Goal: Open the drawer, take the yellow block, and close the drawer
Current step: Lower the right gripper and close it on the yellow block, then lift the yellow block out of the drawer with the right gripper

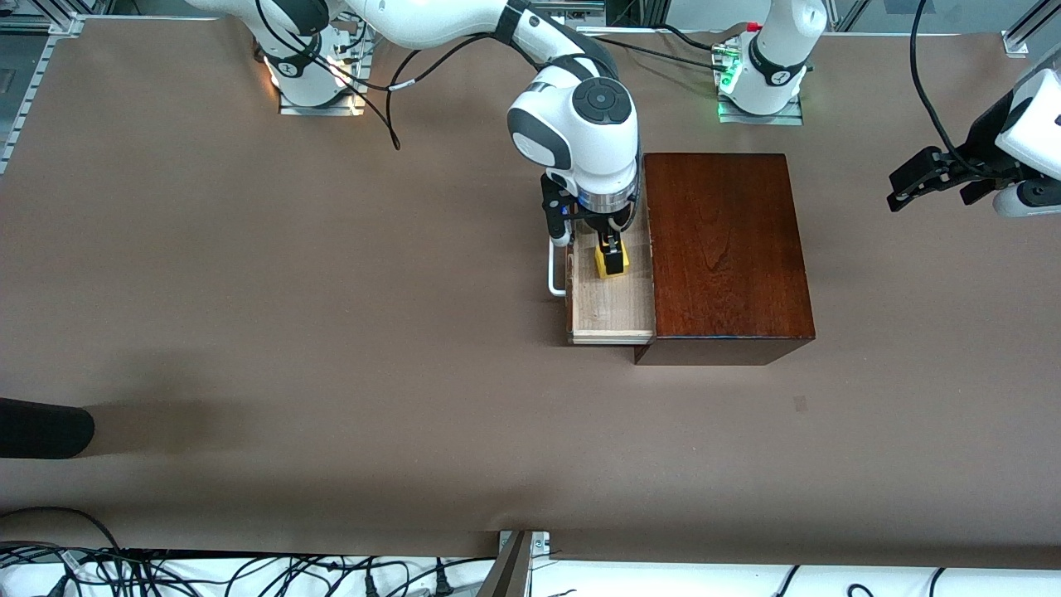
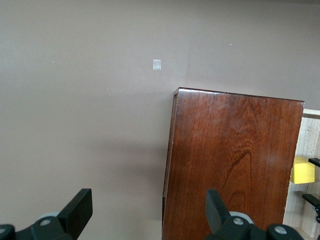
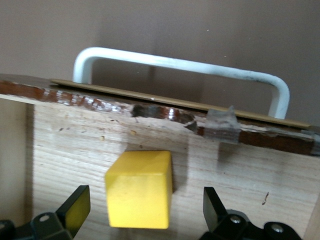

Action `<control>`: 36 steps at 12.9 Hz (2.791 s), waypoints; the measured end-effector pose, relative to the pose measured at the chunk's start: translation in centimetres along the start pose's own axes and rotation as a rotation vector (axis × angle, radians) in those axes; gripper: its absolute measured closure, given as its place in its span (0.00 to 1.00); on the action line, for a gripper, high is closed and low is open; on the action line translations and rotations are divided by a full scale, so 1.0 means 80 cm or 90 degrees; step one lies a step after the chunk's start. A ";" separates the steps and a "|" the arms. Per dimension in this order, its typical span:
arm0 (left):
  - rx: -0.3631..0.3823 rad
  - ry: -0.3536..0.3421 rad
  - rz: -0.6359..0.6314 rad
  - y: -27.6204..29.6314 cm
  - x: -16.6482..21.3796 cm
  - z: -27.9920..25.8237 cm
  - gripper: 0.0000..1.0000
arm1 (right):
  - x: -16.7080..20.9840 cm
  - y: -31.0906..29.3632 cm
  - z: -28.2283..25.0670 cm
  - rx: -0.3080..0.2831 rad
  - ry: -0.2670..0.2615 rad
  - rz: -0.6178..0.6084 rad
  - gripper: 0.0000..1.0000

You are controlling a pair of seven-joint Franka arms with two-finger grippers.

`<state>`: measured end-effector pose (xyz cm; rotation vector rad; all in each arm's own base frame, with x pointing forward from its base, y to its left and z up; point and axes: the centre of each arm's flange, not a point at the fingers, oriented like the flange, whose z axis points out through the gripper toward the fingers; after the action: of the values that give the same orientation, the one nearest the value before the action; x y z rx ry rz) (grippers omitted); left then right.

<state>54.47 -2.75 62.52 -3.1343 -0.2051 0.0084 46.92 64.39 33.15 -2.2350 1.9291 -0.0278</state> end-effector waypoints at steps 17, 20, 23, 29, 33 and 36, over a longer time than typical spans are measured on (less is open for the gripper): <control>0.000 0.000 0.000 0.000 0.000 0.000 0.00 | -0.003 0.010 0.022 -0.004 0.025 -0.008 0.44; 0.000 0.000 0.001 0.001 0.000 0.000 0.00 | 0.000 -0.002 -0.029 -0.001 0.032 -0.001 0.44; 0.000 0.000 0.001 0.001 0.000 0.000 0.00 | 0.015 -0.019 -0.145 0.017 0.028 0.016 0.44; 0.000 0.000 0.001 0.001 0.000 0.000 0.00 | 0.107 -0.048 -0.312 0.010 0.056 -0.050 0.44; -0.001 0.006 -0.002 0.000 0.000 -0.006 0.00 | 0.183 -0.068 -0.327 -0.048 0.084 -0.198 0.44; 0.001 0.000 0.001 0.005 0.005 0.002 0.00 | 0.288 -0.096 -0.348 -0.079 0.077 -0.290 0.44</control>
<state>54.94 -3.07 62.39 -3.1327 -0.2037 0.0081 54.20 39.16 59.15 -2.7684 1.4640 -0.1116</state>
